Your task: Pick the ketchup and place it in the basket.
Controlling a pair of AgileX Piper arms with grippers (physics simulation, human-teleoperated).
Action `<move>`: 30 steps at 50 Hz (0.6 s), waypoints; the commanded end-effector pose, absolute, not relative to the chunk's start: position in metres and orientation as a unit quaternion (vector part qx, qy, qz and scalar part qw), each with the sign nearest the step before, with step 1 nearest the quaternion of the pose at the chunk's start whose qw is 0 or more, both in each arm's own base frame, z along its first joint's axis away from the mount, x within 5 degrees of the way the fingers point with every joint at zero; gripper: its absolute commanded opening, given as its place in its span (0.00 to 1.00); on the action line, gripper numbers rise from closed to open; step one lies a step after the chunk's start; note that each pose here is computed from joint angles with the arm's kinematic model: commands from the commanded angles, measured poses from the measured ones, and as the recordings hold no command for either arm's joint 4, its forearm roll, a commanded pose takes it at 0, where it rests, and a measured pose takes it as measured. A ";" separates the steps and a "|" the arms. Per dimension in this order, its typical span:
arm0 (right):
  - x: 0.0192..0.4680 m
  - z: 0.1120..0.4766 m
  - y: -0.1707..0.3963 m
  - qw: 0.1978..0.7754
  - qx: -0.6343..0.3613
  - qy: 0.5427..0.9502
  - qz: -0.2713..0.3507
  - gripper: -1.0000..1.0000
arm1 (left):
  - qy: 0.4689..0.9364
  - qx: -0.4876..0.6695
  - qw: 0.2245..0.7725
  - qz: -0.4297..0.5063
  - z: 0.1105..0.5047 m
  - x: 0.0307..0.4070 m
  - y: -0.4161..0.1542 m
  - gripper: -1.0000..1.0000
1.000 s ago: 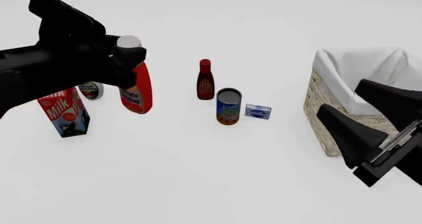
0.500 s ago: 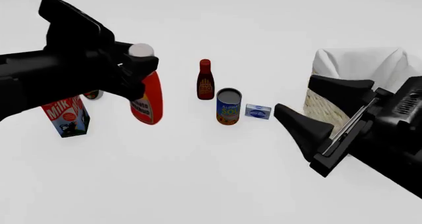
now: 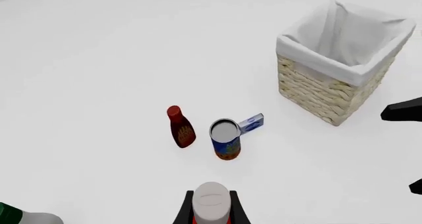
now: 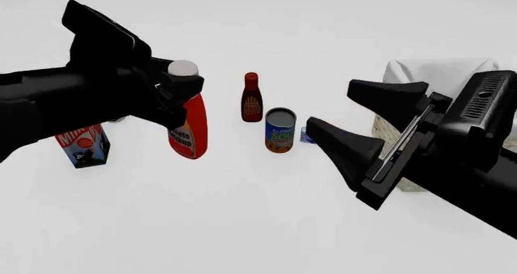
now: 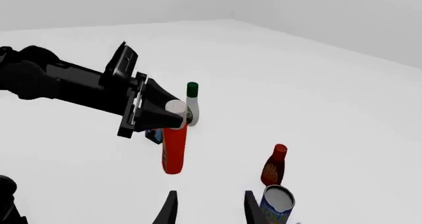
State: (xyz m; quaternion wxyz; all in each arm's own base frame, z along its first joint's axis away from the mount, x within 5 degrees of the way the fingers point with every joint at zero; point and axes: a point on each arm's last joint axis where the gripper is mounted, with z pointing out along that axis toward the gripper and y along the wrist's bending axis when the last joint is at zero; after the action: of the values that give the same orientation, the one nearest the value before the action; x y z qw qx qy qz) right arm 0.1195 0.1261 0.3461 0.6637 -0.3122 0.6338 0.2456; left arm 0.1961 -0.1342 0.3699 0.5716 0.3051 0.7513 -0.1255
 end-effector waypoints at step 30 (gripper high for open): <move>0.131 0.344 0.163 0.665 -0.326 0.610 0.282 1.00 | 0.741 0.325 0.571 -0.139 0.382 0.185 -0.141 0.00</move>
State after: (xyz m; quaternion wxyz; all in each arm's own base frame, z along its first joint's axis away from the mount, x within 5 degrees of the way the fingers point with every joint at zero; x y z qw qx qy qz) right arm 0.1270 0.1549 0.3472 0.6630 -0.3235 0.6144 0.2798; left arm 0.1906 -0.1418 0.3747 0.5653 0.3155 0.7491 -0.1403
